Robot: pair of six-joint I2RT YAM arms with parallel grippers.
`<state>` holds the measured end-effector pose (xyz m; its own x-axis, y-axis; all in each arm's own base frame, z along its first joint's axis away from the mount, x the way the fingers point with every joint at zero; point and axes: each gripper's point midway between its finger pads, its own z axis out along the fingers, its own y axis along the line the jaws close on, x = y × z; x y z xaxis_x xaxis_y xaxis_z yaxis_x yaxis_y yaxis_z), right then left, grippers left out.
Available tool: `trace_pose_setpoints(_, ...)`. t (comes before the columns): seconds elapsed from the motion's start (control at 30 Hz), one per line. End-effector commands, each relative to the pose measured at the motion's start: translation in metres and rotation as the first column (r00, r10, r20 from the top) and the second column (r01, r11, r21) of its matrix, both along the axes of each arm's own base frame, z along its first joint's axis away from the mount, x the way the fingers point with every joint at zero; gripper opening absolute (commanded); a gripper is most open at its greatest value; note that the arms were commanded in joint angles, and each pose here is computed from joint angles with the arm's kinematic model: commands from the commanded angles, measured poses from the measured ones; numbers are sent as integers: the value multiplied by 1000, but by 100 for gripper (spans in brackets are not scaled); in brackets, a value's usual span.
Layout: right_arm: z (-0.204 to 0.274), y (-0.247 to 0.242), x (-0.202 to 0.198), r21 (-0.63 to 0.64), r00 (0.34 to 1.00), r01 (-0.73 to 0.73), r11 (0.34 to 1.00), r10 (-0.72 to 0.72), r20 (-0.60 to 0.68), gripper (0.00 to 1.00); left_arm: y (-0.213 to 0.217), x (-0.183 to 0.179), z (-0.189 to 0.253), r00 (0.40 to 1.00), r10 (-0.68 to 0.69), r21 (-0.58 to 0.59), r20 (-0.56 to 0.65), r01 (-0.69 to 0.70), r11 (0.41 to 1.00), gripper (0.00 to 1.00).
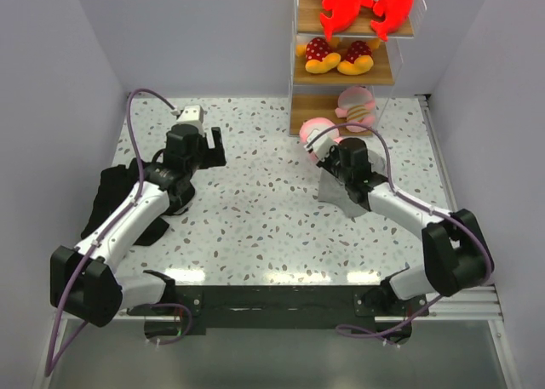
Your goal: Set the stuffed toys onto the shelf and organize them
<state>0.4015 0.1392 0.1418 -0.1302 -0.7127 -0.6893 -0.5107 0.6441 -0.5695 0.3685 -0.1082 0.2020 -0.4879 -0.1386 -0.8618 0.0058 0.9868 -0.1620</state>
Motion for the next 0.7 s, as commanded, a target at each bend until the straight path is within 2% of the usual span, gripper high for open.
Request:
trace_pose_setpoints(0.0, 55, 8, 48, 68, 980, 47, 997, -59, 190, 0, -5, -1, 19, 999, -7, -44, 52, 9, 999, 92)
trace_pose_setpoints(0.3, 38, 11, 109, 83, 956, 151, 985, -167, 240, 0, -8, -5, 22, 998, -14, -43, 63, 17, 999, 92)
trace_pose_setpoints(0.47, 7, 14, 132, 76, 959, 167, 983, -180, 220, 0, -11, -6, 23, 998, -20, -40, 65, 23, 999, 92)
trace_pose_setpoints(0.67, -5, 5, 153, 110, 950, 206, 972, -226, 216, 0, -13, -7, 27, 997, -25, -44, 75, 28, 999, 92)
